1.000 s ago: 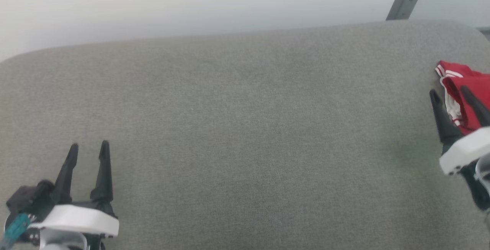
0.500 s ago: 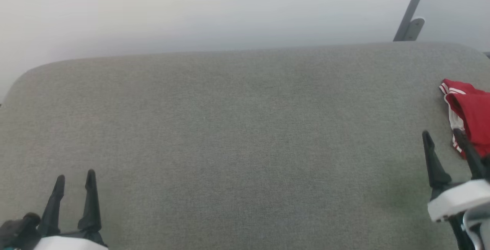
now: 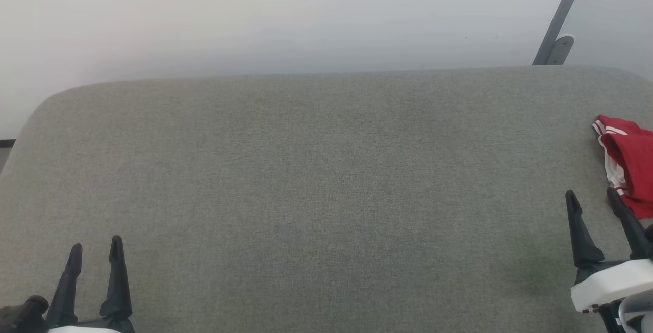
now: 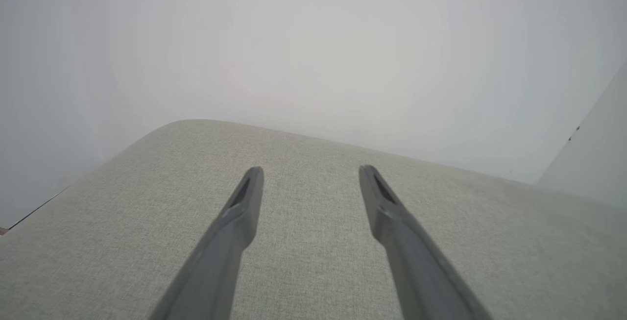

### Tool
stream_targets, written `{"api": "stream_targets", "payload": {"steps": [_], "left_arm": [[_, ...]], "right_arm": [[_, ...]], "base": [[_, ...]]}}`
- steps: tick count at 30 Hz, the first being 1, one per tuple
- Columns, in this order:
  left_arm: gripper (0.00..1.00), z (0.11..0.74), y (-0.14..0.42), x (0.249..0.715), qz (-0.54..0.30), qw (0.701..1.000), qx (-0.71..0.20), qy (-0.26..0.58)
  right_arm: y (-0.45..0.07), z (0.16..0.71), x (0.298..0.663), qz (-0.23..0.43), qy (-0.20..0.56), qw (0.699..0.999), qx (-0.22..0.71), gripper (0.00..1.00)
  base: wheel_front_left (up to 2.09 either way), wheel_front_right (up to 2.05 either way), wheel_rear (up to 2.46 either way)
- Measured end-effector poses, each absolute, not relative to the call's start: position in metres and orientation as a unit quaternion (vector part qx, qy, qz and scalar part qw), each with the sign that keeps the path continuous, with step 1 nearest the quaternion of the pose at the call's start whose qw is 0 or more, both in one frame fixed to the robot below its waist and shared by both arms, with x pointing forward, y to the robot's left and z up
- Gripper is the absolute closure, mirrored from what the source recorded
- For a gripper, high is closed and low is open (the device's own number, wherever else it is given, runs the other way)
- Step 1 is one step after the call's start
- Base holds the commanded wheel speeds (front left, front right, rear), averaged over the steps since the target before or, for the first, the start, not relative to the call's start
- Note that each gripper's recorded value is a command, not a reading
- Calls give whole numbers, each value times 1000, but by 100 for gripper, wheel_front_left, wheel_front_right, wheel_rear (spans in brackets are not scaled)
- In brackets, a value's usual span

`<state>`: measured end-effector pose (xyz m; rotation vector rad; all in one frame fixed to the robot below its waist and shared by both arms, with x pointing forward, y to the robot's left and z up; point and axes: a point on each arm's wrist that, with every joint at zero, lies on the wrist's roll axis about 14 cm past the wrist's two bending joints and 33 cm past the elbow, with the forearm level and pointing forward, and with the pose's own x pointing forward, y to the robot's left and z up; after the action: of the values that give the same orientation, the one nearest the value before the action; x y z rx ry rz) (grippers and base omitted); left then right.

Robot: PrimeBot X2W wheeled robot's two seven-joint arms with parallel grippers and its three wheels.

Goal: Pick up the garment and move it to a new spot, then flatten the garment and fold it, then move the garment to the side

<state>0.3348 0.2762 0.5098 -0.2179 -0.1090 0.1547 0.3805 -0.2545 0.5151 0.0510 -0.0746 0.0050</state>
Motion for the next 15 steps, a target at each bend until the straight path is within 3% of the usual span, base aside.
{"api": "stream_targets", "payload": {"steps": [12, 13, 15], "left_arm": [[0, 515, 276, 335, 79, 989, -110, -64], [100, 515, 276, 335, 79, 989, -110, -63], [100, 508, 275, 334, 82, 988, -116, -53]], "right_arm": [[-253, 518, 379, 3, -43, 999, 27, 0], [-253, 518, 379, 3, -42, 999, 28, 100], [-250, 509, 377, 2, -30, 999, 34, 100]], "base": [[0, 0, 0], [0, 0, 0], [0, 0, 0]]}}
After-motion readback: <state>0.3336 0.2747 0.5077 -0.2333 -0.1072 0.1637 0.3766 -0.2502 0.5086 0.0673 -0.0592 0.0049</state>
